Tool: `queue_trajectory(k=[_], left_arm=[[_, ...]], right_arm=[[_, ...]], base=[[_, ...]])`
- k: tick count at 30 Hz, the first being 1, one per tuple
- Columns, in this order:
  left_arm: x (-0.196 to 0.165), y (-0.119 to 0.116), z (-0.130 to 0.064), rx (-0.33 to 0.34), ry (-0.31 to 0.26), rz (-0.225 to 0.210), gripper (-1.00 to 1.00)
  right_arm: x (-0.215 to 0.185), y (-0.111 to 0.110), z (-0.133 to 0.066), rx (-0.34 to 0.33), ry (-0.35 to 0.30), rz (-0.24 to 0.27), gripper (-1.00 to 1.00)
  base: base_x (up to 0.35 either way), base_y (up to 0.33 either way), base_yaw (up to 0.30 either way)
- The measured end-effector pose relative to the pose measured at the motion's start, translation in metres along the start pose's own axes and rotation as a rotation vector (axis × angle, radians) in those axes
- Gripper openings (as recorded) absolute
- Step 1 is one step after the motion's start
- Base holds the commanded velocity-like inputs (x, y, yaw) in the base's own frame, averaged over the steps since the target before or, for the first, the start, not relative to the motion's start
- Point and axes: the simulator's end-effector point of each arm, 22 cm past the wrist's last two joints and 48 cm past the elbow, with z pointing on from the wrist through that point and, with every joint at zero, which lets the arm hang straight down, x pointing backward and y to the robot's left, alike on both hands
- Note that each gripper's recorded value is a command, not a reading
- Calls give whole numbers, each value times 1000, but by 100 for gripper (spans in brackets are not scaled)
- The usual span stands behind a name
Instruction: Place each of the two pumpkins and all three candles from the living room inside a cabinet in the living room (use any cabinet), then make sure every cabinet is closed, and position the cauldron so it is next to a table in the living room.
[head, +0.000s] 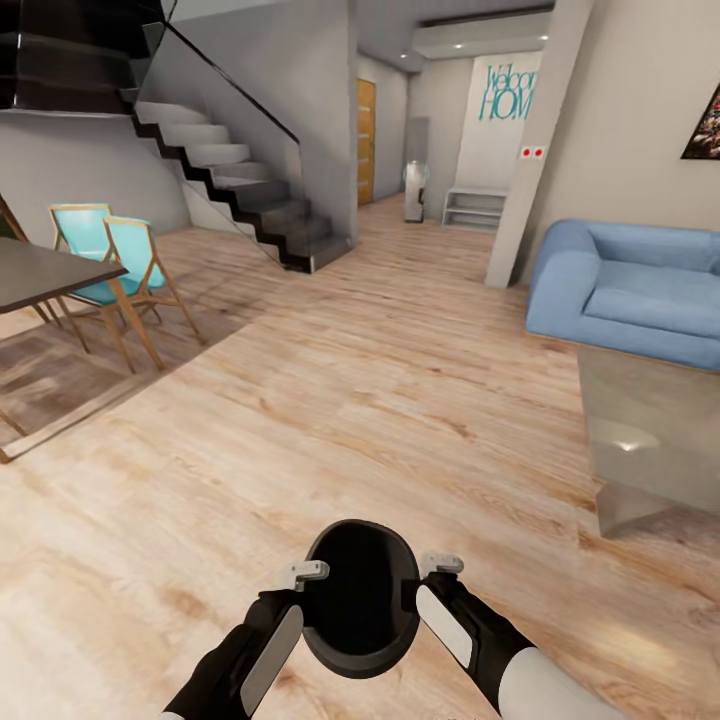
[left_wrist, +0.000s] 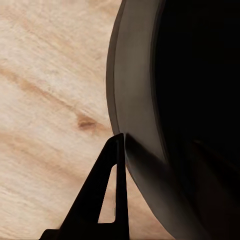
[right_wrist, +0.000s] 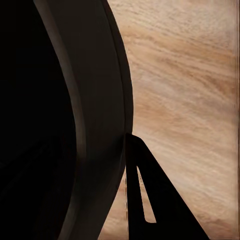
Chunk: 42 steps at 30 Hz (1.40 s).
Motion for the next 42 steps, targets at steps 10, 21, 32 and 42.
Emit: queue_trajectory(k=[10, 21, 32, 42], left_arm=[[-2, 0, -2, 0, -6, -1, -100], [-5, 0, -5, 1, -13, -1, -100], [-8, -1, -8, 2, -21, -1, -100], [-11, -1, -10, 2, -29, -1, -100]], right_arm=[[-3, 0, -2, -1, -6, 1, -100], [-5, 0, -5, -1, -13, 2, -100], [-9, 0, -8, -1, -21, 2, -100], [-12, 1, -11, -2, -29, 2, -100]], base=[[0, 0, -277], [0, 0, -277], [0, 0, -276], [0, 0, -273]])
